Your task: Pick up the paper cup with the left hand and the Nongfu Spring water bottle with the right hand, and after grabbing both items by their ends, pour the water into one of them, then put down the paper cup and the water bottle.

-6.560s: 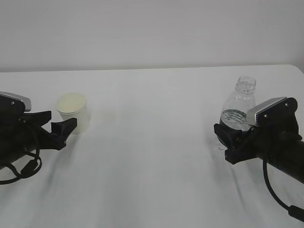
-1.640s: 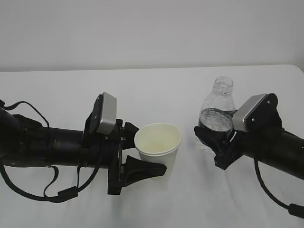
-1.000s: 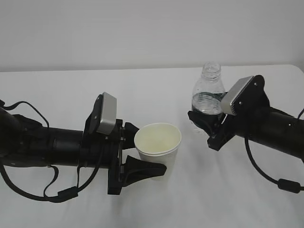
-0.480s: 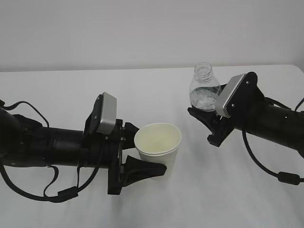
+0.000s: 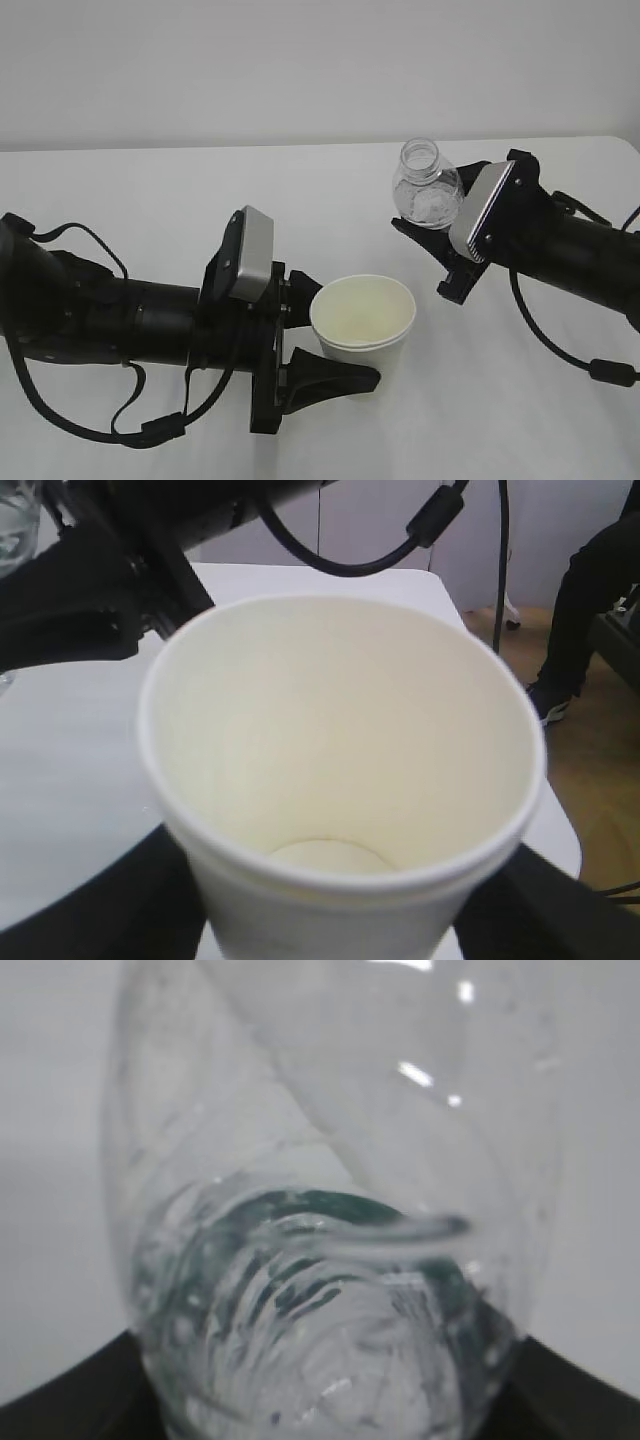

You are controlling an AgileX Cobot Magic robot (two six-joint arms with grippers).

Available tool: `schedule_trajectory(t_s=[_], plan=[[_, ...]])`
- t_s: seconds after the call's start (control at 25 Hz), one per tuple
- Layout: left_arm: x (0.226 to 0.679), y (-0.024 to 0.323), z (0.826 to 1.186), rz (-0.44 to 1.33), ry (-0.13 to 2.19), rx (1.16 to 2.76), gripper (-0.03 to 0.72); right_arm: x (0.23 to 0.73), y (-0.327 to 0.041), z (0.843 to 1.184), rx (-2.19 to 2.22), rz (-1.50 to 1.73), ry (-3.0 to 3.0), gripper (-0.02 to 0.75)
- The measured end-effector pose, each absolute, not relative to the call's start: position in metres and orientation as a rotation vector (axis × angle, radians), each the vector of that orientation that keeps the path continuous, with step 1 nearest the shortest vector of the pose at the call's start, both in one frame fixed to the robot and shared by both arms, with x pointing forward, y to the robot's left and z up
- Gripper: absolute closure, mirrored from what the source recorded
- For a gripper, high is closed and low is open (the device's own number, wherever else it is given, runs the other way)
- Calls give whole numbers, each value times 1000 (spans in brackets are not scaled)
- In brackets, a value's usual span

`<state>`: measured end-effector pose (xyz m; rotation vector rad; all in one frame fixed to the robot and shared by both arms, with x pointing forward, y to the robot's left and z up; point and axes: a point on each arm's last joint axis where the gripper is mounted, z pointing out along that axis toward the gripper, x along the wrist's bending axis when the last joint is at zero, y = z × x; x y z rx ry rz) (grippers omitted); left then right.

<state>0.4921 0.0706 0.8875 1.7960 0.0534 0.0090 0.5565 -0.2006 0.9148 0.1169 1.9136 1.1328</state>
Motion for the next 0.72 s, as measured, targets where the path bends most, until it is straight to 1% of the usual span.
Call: schedule_trajectory(t_s=[0.72], plan=[[494, 70, 888, 37, 63, 1786, 200, 561, -199, 923, -70, 1037, 1812, 271]])
